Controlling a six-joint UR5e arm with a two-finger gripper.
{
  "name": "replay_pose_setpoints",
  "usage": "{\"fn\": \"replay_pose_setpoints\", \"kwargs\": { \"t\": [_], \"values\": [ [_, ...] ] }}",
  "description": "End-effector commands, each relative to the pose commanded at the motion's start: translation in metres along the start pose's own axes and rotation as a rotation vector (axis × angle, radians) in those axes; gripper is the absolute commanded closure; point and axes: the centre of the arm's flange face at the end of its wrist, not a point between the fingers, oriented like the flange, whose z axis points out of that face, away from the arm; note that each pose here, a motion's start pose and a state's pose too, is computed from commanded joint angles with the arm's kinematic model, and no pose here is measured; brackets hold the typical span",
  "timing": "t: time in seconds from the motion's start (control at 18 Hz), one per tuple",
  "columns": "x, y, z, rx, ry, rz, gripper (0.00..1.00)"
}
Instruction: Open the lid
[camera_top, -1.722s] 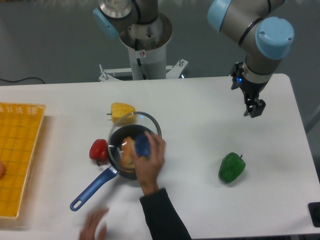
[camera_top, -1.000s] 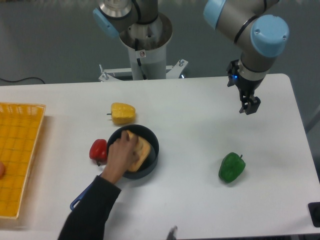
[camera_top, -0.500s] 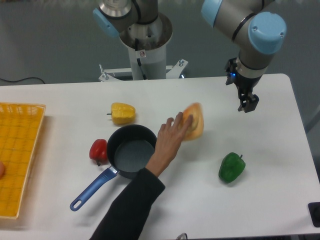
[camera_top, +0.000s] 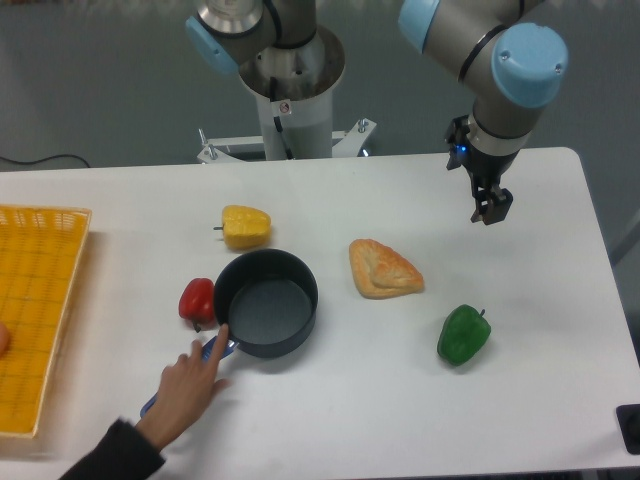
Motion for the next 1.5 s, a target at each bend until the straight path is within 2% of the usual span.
{"fn": "replay_pose_setpoints", "kwargs": {
  "t": [0.33, 1.5],
  "values": [
    [-0.0003, 0.0034, -0.0032, -0.045, -0.006, 0.012, 0.00],
    [0.0007, -0.0051, -0.0085, -0.053, -0.012, 0.015, 0.00]
  ]
}}
